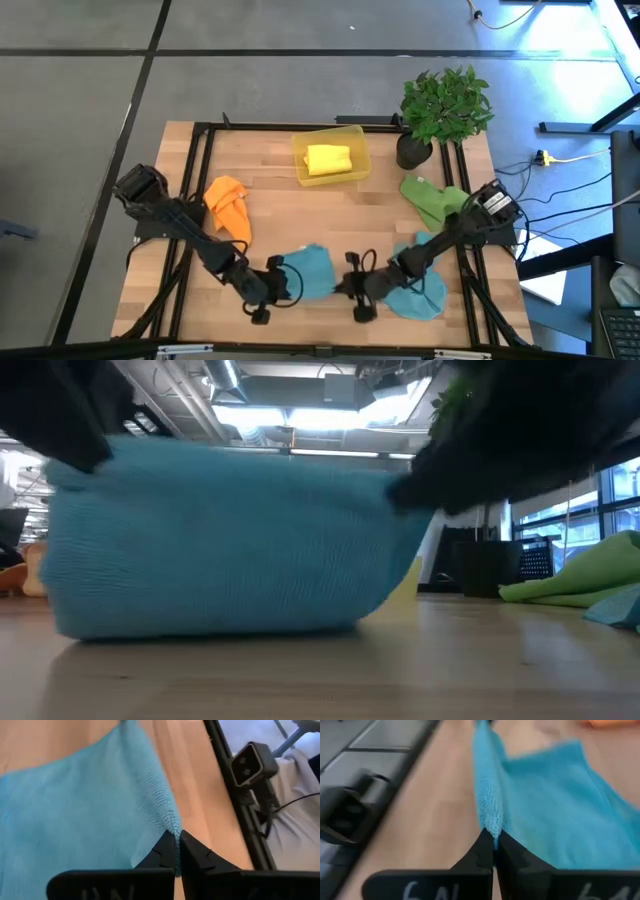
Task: Fold microfiber towels
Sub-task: Fold the left blue microfiber towel
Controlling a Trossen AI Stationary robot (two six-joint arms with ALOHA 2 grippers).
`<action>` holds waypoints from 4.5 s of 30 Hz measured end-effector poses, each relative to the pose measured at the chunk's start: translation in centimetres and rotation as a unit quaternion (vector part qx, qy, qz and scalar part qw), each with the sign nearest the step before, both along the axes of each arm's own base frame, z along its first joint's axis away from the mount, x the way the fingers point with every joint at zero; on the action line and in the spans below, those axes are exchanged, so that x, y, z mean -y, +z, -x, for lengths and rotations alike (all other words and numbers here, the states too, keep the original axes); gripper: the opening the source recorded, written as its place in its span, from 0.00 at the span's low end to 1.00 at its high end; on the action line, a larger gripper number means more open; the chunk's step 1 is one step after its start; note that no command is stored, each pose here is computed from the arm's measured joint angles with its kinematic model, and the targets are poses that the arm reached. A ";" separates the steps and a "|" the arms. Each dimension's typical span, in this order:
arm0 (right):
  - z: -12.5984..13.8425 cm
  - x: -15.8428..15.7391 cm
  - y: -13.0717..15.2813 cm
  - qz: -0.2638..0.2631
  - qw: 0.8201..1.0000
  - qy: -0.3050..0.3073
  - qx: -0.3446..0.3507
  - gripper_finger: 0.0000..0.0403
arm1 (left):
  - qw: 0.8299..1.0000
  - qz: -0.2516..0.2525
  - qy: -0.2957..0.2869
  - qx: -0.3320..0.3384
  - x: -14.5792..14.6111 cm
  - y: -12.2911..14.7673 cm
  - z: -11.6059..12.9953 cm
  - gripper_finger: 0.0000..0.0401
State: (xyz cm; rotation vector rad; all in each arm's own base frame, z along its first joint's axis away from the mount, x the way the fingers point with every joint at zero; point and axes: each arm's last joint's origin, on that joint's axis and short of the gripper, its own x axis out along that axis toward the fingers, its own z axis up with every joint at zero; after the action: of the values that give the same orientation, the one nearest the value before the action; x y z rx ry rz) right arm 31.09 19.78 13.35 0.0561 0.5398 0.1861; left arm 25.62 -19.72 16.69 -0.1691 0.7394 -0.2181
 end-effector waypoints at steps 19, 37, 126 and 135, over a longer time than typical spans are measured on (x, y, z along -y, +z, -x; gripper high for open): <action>-1.4 4.9 -1.5 0.023 0.989 -0.125 -0.074 0.01 | 0.993 -0.082 0.059 -0.052 -3.8 -1.0 -1.1 0.00; -0.7 4.8 -2.2 0.041 0.989 -0.115 -0.082 0.01 | 0.996 -0.061 0.055 -0.033 -5.6 -0.6 -2.7 0.00; 2.1 6.3 -2.5 0.120 0.911 -0.392 -0.047 0.02 | 0.966 -0.215 0.143 0.014 -9.9 -1.0 -5.0 0.35; 2.5 7.1 -3.1 0.144 0.907 -0.392 -0.058 0.12 | 0.973 -0.192 0.128 0.018 -8.1 -1.1 -4.4 0.36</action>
State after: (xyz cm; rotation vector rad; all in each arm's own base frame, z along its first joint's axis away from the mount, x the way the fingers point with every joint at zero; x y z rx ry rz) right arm 28.57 12.67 10.22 -0.0066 0.6201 -0.6898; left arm 29.97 -11.61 15.61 0.1080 0.7022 0.1688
